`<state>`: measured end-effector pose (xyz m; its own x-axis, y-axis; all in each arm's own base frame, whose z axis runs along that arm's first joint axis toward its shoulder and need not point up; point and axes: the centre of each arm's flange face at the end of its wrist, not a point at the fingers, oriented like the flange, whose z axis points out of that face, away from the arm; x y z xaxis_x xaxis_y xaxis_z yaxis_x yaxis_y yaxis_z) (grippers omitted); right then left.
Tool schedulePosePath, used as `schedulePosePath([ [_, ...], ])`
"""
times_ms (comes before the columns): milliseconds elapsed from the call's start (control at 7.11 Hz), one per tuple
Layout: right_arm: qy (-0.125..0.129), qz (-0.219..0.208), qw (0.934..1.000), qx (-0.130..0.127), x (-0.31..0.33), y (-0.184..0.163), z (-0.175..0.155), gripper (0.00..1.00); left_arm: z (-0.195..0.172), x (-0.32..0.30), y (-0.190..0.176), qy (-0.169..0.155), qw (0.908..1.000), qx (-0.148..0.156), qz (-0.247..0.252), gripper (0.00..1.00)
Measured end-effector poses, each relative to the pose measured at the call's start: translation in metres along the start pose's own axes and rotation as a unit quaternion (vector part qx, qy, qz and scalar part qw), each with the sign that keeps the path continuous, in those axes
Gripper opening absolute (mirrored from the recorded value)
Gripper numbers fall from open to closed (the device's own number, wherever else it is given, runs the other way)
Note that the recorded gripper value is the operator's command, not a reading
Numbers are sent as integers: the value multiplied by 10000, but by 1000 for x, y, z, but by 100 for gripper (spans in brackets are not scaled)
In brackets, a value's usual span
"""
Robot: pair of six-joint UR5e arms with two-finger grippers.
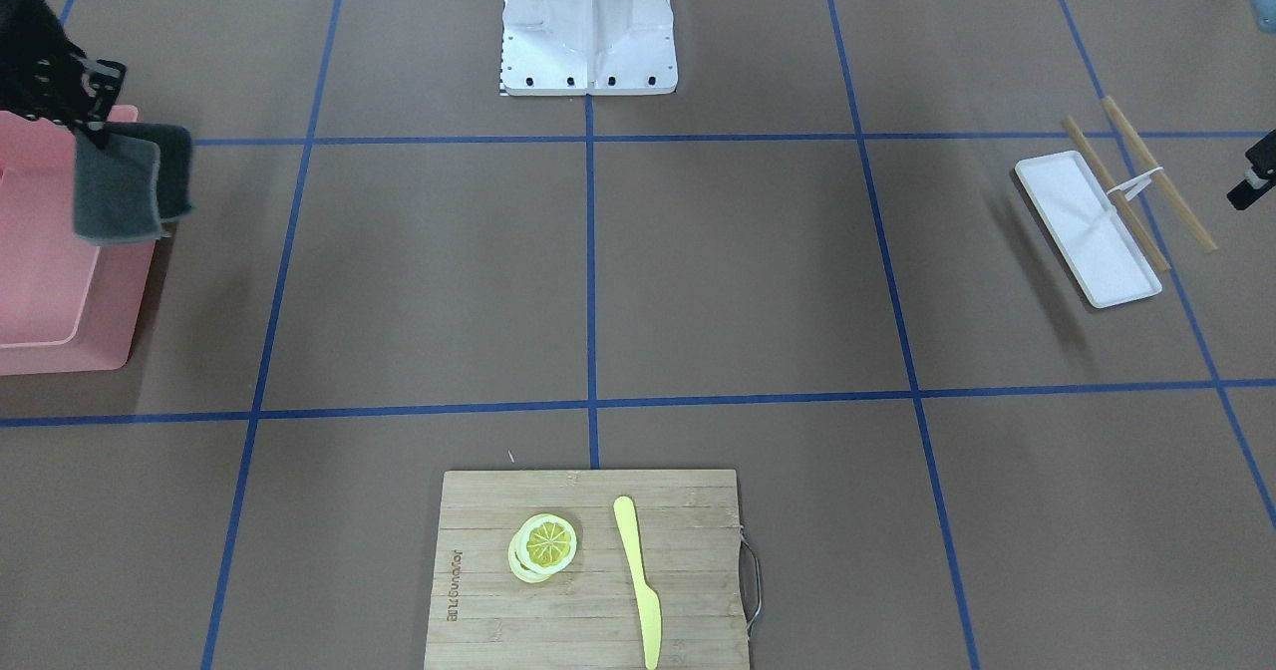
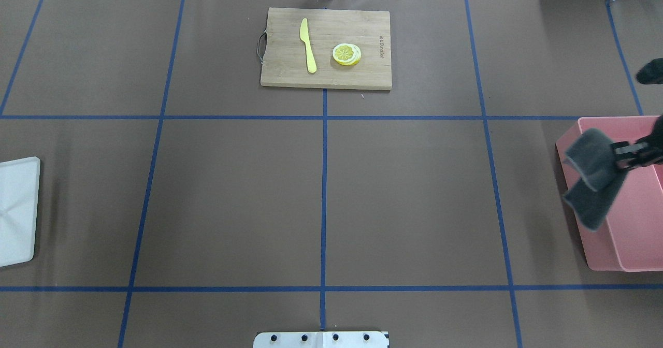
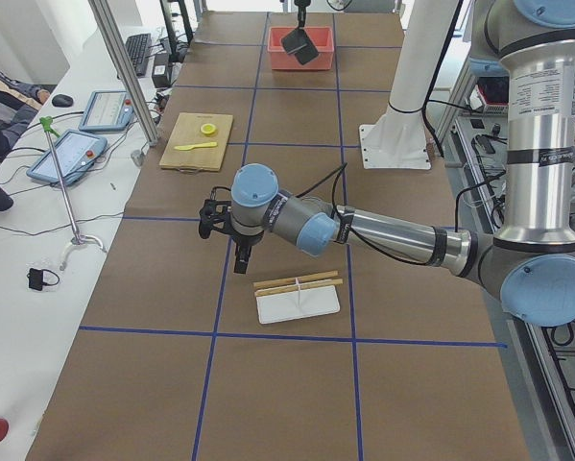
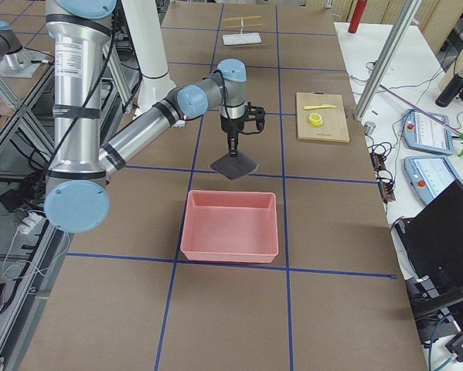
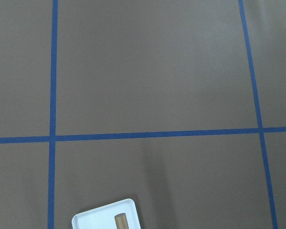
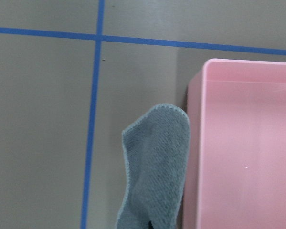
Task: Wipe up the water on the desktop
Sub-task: 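Carry the towel into the pink bin and open the right gripper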
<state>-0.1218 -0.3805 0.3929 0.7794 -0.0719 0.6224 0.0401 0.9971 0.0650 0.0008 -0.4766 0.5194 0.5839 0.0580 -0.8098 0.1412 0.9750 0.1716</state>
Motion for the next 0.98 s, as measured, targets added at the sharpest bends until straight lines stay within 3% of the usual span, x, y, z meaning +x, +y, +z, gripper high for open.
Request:
schedulePosePath([
  [281,175,-319,9991,-203,94,6,12,0,0,-2,3,-6,10000,-9,-25,98],
  [704,270,-283,9982,-448,146,5,37,0,1,-9,16,5,9999,-69,-130,98],
  [844,276,-224,9980,-518,152,5,43,19,1,-11,20,5,9998,-92,-172,98],
  [985,283,-155,9976,-605,159,4,52,99,2,-12,22,7,9998,-100,-187,98],
])
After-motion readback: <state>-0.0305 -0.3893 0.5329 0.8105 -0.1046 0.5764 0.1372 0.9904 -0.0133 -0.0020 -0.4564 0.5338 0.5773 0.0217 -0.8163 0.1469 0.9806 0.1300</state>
